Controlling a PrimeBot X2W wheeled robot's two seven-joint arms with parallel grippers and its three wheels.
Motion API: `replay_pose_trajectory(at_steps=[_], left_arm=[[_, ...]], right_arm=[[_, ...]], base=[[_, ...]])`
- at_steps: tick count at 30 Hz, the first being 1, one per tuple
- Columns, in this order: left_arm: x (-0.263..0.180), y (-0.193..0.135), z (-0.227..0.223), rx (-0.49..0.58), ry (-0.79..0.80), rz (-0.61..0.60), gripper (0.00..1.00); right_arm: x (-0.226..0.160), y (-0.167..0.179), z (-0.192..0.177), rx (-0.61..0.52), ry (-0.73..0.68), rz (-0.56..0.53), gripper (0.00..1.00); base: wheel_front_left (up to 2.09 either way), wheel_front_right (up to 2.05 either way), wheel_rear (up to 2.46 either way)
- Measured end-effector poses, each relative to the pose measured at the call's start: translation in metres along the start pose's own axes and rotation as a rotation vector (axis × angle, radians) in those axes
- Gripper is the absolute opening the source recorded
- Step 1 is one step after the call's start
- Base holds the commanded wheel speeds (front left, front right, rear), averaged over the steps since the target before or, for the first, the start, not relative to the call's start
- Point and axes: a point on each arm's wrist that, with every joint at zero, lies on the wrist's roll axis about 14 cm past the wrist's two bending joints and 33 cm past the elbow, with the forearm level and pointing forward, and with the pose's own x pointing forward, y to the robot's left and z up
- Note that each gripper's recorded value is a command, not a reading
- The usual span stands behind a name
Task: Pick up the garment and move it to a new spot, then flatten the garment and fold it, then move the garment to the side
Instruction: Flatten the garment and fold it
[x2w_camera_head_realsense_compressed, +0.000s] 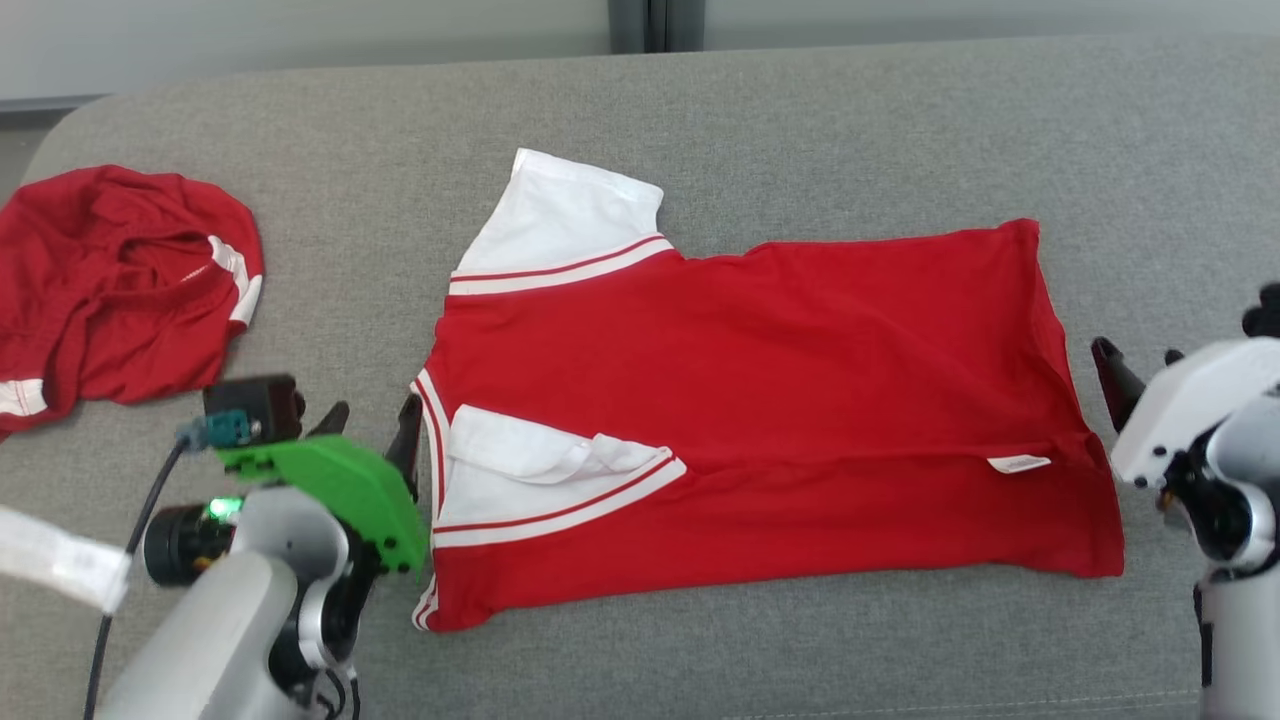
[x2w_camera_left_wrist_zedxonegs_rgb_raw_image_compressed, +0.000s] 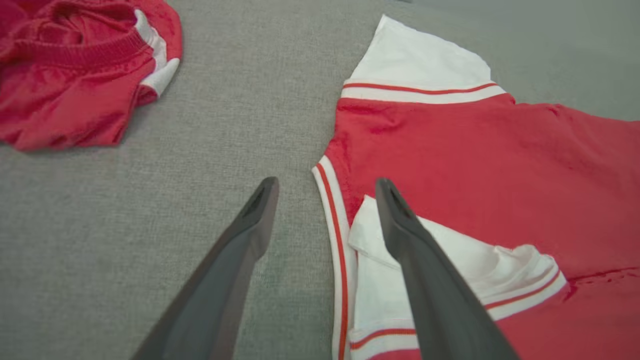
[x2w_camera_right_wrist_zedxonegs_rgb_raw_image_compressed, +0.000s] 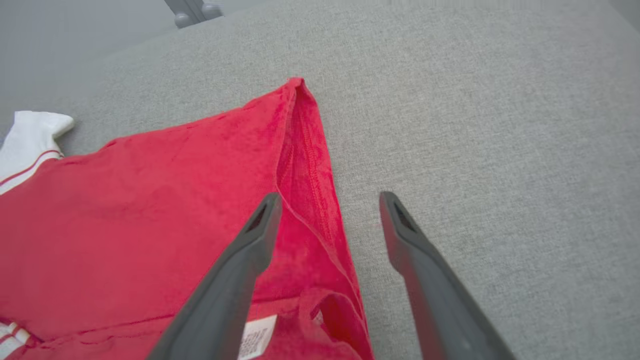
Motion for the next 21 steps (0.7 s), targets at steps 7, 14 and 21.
replay_pose_trajectory(at_steps=[7, 14, 21], left_arm=[[0.063, -0.032, 0.059, 0.037, 0.027, -0.072, 1.0], [0.119, -0.029, 0.062, 0.113, 0.108, -0.055, 1.0], [0.165, -0.041, 0.052, 0.221, 0.176, -0.087, 1.0]], right_arm=[[0.042, 0.04, 0.054, -0.127, 0.044, 0.091, 1.0], [0.08, 0.057, 0.067, -0.168, 0.075, 0.131, 1.0], [0.104, 0.052, 0.06, -0.185, 0.086, 0.128, 1.0]], base=[[0.0, 0.0, 0.0], [0.0, 0.0, 0.0], [0.0, 0.0, 0.0]])
